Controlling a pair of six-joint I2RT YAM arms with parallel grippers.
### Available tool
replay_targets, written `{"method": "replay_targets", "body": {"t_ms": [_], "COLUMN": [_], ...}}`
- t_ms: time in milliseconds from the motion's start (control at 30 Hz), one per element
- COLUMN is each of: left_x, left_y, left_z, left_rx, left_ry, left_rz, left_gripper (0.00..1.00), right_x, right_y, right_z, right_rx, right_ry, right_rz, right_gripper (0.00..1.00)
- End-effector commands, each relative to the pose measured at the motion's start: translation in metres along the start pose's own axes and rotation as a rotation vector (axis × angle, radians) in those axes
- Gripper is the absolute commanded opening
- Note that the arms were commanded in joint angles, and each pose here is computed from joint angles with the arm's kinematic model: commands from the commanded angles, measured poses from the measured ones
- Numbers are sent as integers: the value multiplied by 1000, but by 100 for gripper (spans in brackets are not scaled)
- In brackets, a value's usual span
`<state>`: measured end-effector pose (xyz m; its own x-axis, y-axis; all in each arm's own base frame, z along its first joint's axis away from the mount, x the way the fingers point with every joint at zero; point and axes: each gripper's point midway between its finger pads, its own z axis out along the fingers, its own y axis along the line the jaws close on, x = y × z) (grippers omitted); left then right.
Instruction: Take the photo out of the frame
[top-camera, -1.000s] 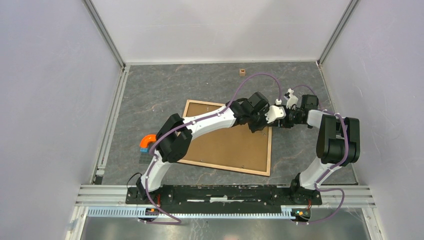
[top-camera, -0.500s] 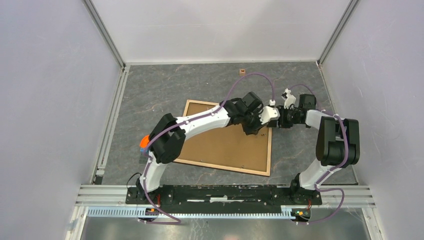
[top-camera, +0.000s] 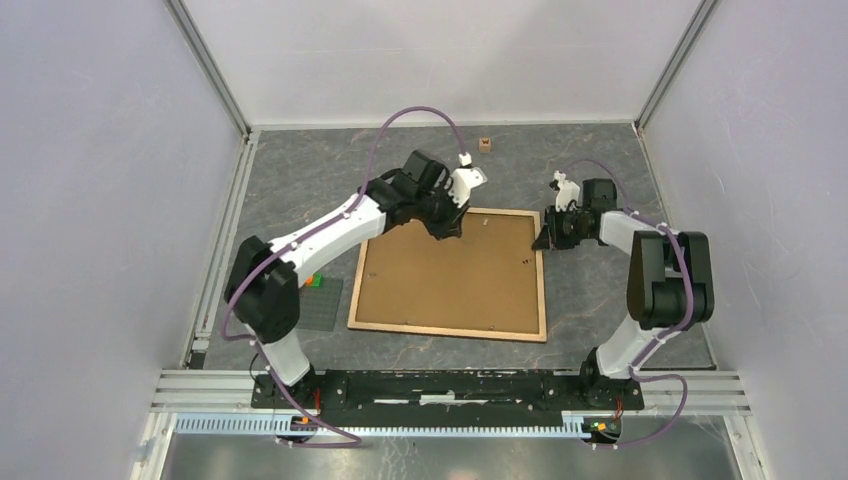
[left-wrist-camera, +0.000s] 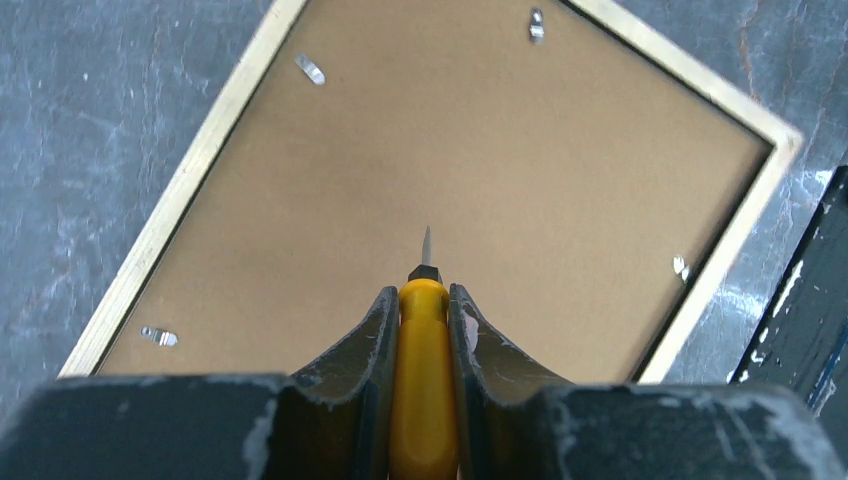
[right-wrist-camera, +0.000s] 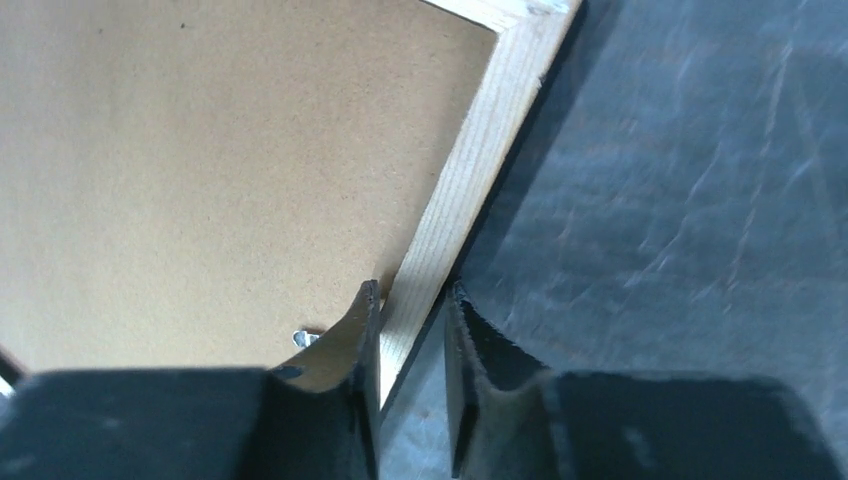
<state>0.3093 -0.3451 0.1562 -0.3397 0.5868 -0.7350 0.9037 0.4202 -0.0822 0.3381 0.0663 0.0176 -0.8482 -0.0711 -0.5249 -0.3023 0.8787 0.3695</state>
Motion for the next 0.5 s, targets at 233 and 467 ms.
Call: {"method": "replay_targets", "body": {"t_ms": [233, 467], "left_x": [21, 35], "left_y": [-14, -19], "left_z": [-33, -35], "left_rx": [7, 25], "left_ry": [-26, -4], "left_rz": [39, 78], "left_gripper": [2, 2], "right_x": [-78, -149], "right_y": [-54, 25], "right_z": [57, 91], "right_rx": [65, -176], "right_ry": [38, -39], "right_rz": [-230, -438], "right_gripper": [0, 0]}}
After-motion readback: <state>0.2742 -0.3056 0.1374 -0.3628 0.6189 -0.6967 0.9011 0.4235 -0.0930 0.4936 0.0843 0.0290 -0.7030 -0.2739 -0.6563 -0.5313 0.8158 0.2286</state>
